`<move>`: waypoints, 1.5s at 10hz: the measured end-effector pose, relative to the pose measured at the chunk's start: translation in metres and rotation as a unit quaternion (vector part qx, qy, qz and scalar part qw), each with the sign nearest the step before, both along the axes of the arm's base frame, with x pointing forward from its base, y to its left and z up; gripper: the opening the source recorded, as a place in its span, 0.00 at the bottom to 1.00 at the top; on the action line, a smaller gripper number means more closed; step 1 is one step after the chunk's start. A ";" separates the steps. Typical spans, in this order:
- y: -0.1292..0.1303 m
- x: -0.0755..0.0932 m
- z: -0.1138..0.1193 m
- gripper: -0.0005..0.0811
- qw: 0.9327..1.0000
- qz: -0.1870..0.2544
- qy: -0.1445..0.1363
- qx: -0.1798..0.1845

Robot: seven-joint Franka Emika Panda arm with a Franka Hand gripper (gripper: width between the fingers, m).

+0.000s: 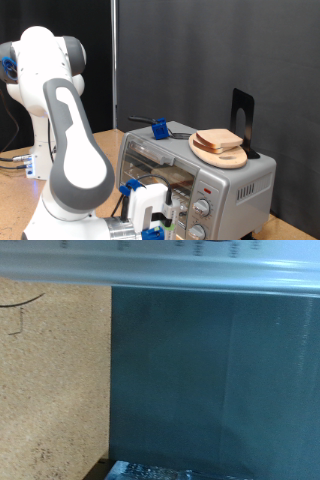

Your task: Make a piece of toast with the oven

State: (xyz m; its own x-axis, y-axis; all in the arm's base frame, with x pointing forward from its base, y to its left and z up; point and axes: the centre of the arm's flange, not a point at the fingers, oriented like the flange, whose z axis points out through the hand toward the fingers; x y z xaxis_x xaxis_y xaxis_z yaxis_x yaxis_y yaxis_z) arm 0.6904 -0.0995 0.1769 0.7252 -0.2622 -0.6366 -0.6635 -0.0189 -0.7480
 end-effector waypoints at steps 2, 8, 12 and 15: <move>0.010 0.001 -0.015 1.00 1.000 -0.005 0.001 -0.015; 0.046 -0.001 -0.031 1.00 1.000 0.013 -0.006 -0.012; 0.058 -0.005 -0.036 1.00 1.000 0.016 0.001 -0.012; 0.061 -0.006 -0.036 1.00 1.000 0.010 0.004 -0.011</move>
